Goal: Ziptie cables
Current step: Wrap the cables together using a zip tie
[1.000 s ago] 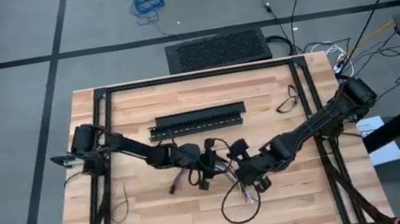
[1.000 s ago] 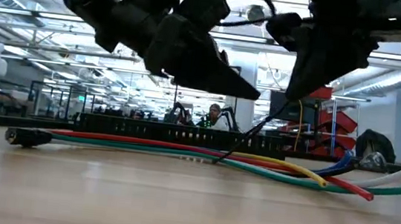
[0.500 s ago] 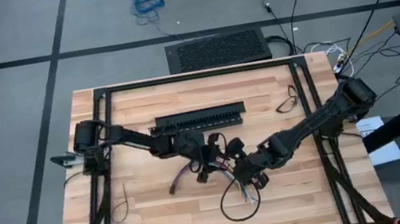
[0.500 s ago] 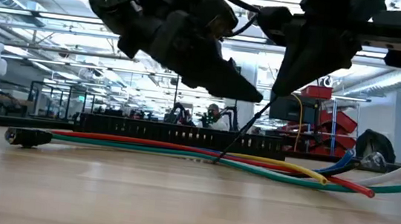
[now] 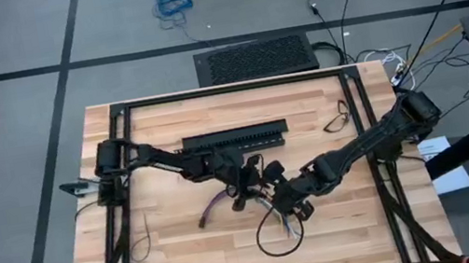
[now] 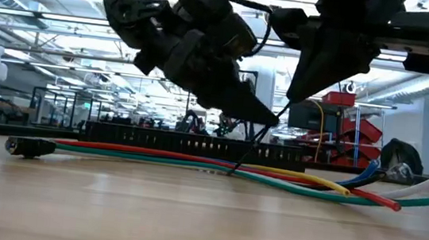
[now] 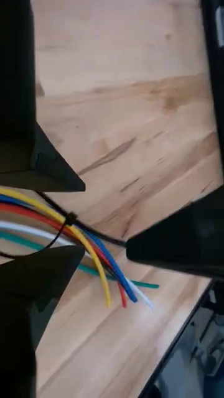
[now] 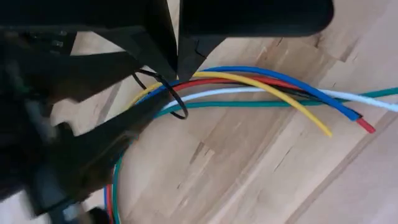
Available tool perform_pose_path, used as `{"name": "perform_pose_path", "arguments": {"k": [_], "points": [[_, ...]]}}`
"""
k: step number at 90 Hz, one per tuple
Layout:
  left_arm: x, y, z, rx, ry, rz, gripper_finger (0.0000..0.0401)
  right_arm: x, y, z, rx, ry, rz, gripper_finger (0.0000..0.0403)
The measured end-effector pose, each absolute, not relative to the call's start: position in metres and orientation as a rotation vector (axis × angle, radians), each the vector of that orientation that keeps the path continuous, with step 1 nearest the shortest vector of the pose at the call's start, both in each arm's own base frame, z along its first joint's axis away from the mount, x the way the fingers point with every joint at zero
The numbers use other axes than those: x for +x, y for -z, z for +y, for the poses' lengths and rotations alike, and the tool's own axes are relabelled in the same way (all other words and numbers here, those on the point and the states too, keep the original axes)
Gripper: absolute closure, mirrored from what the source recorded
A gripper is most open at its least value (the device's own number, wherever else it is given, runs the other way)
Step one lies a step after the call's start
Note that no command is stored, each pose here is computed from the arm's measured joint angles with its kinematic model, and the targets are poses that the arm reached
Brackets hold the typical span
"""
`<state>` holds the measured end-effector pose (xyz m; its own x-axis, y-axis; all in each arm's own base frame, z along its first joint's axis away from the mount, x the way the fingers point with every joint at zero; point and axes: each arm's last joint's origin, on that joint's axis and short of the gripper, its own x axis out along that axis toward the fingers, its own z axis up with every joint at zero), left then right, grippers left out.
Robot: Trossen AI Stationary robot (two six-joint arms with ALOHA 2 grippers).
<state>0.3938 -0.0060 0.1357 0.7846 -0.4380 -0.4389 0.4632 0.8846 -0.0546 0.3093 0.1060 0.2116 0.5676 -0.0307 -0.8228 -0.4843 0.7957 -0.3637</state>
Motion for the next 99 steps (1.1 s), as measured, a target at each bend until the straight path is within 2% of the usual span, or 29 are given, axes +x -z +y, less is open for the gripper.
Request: {"name": "perform_pose_path", "arguments": {"k": [31,69,81,88,99], "points": [[0.403,-0.128,-0.005,0.029,0.498,0.483,0.0266,0.311,-0.212,0.103,-0.600,-0.273,0.941,0.0403],[0.402,-0.128,-0.004,-0.017,0.520,0.497,0.0337,0.310,-0.211,0.103,-0.601,-0.273,0.947,0.0403],[0.402,-0.128,-0.004,-0.020,0.520,0.498,0.0370,0.311,-0.211,0.102,-0.596,-0.256,0.949,0.0403],[0.402,-0.128,-0.003,-0.019,0.519,0.500,0.0389,0.311,-0.212,0.100,-0.590,-0.209,0.952,0.0403],[0.402,-0.128,-0.003,-0.019,0.517,0.500,0.0391,0.312,-0.212,0.095,-0.592,-0.112,0.954,0.0403]]}}
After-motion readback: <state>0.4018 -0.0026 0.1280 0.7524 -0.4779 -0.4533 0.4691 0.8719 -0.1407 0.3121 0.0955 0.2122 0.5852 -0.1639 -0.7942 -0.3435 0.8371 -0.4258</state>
